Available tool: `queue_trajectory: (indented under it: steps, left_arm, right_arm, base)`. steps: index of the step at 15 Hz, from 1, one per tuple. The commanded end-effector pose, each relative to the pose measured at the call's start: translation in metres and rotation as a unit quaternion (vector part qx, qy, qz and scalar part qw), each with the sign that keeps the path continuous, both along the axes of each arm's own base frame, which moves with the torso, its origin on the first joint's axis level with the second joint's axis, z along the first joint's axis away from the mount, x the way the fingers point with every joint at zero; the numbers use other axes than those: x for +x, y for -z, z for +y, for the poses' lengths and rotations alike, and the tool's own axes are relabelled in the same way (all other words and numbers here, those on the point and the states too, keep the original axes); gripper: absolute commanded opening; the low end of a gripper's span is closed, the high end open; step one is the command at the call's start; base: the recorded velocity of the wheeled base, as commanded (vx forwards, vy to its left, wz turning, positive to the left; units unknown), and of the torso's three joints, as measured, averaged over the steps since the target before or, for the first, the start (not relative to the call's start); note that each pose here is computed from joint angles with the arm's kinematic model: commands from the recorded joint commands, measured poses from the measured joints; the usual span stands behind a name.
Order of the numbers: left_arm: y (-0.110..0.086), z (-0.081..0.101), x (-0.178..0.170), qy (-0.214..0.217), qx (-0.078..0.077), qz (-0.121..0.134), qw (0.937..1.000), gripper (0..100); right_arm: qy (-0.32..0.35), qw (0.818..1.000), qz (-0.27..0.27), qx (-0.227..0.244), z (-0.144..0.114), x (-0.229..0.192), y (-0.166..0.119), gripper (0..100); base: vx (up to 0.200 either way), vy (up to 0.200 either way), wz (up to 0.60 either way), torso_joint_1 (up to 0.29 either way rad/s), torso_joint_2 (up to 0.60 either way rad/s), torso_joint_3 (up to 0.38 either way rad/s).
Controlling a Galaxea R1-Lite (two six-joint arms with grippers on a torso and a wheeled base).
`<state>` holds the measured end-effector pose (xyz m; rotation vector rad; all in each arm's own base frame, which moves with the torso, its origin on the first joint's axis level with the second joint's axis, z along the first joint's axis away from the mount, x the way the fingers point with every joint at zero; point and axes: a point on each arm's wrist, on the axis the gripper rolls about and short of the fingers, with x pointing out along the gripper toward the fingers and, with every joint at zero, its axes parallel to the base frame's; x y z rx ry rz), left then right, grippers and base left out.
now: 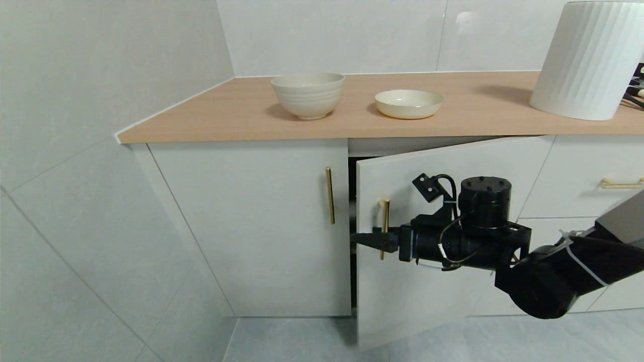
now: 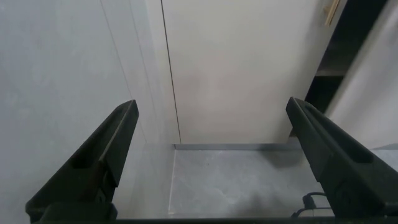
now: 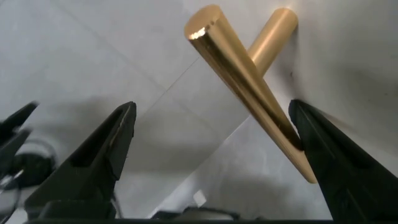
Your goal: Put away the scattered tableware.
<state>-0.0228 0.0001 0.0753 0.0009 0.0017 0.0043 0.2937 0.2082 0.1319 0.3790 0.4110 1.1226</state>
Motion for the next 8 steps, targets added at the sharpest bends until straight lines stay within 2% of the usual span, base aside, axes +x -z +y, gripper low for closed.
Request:
queue_trajectory:
  steps: [1, 5, 8]
  left_arm:
    - [0.0, 0.0, 0.0, 0.0, 0.0, 0.0, 1.0, 100]
    - [0.0, 0.0, 0.0, 0.0, 0.0, 0.0, 1.0, 100]
    - [0.0, 0.0, 0.0, 0.0, -0.002, 0.0, 1.0, 100]
  right_arm:
    - [-0.026, 1.0, -0.012, 0.012, -0.008, -0.026, -0.012, 100]
    - [-0.041, 0.999, -0.001, 0.008, -0.027, -0.055, -0.001, 100]
    - [-0.041, 0.999, -0.012, 0.017, -0.031, -0.061, 0.001, 100]
  base:
    - [0.0, 0.0, 0.0, 0.0, 0.0, 0.0]
    - [0.0, 0.0, 0.0, 0.0, 0.0, 0.0]
    - [0.0, 0.0, 0.0, 0.0, 0.0, 0.0]
